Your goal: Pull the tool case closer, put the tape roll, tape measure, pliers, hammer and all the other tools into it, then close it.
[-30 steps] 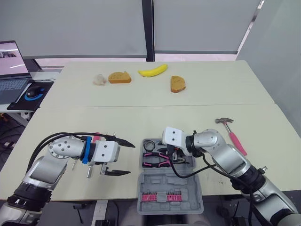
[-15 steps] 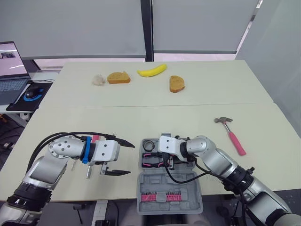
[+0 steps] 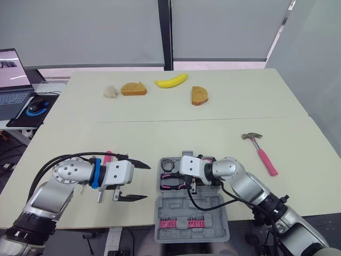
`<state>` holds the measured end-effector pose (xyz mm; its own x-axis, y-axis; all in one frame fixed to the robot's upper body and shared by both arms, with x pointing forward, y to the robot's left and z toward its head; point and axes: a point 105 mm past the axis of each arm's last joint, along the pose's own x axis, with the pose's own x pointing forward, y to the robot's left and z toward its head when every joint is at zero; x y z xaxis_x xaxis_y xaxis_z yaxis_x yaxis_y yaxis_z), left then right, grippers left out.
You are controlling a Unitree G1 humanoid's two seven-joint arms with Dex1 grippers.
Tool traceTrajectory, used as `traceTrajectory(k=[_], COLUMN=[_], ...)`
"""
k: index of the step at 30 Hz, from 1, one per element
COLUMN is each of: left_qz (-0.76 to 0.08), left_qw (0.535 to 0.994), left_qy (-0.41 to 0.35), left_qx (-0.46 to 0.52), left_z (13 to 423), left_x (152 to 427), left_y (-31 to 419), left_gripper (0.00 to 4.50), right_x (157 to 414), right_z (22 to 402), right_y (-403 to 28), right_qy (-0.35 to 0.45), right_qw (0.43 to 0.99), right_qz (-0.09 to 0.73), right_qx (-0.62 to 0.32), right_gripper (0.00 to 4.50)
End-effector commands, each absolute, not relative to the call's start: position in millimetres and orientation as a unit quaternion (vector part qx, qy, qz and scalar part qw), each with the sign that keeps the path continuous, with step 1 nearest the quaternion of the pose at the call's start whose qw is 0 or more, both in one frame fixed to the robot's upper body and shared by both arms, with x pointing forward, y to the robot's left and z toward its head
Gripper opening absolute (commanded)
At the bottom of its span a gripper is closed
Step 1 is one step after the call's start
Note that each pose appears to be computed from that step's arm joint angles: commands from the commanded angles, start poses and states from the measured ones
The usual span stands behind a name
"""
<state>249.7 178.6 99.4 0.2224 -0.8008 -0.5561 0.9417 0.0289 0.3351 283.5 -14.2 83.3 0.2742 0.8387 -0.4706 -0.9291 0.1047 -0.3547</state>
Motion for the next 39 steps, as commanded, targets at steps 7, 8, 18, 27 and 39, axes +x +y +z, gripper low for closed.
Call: traceTrajectory(k=[7, 8, 18, 27, 39], left_qz=[-0.581, -0.586, -0.611, -0.615, -0.636], left_qw=[0.74, 0.733, 0.705, 0.701, 0.686], left_qy=[0.114, 0.121, 0.163, 0.13, 0.111], left_qx=[0.321, 0.323, 0.321, 0.337, 0.335], left_z=[97, 93, 45, 28, 18], left_x=[247, 243, 224, 242, 242], left_y=[203, 206, 203, 173, 142], left_gripper=[4.12, 3.94, 0.73, 0.03, 0.03], right_x=[260, 257, 225, 229, 238], right_z=[130, 126, 54, 32, 24], right_y=[-122, -136, -188, -180, -155], right_qy=[0.064, 0.082, 0.215, 0.223, 0.214], right_qw=[0.777, 0.779, 0.753, 0.741, 0.729], right_qz=[0.549, 0.539, 0.507, 0.525, 0.558], right_qx=[-0.301, -0.31, -0.359, -0.354, -0.334], right_gripper=[0.0, 0.0, 0.0, 0.0, 0.0])
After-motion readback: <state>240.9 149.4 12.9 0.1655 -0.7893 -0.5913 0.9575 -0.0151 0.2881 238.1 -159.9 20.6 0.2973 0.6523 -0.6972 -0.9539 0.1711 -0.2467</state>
